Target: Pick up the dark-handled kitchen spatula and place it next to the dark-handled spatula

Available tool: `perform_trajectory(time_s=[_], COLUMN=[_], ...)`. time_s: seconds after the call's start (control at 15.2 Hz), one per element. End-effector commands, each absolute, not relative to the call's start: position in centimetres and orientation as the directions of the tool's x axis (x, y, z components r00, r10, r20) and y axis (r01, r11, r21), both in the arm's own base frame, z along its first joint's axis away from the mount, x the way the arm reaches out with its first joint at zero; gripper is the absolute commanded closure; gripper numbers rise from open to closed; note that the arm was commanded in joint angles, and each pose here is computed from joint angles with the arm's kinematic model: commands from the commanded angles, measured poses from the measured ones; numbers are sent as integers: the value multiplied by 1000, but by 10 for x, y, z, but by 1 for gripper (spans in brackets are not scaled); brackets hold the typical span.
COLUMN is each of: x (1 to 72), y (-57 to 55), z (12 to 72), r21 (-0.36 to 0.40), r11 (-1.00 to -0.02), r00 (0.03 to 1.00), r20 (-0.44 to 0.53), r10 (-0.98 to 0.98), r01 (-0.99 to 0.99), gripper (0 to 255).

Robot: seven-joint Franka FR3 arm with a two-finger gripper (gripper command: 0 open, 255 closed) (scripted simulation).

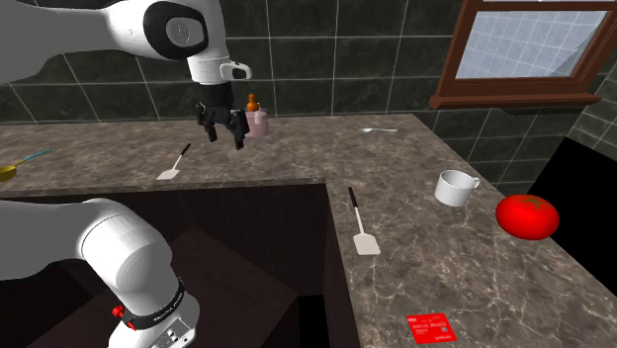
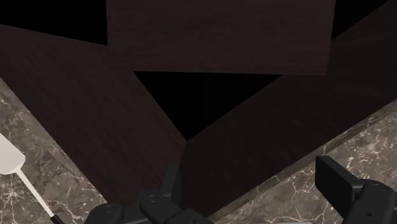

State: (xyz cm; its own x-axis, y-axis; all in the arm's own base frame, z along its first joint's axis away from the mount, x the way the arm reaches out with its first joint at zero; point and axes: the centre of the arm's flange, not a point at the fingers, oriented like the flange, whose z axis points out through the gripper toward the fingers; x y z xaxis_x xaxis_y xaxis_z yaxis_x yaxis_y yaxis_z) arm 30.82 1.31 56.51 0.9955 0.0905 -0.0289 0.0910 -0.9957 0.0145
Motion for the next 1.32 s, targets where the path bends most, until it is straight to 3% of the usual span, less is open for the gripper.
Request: perform_trajectory(time_s=[0.0,1.25], x=[308,384], y=[13,-199], z=[565,455], r21=[15,0], r11=[-996,-922], r00=[995,921], r20=[-29,26], r10=[91,388], r01=[91,388], gripper=[0,0])
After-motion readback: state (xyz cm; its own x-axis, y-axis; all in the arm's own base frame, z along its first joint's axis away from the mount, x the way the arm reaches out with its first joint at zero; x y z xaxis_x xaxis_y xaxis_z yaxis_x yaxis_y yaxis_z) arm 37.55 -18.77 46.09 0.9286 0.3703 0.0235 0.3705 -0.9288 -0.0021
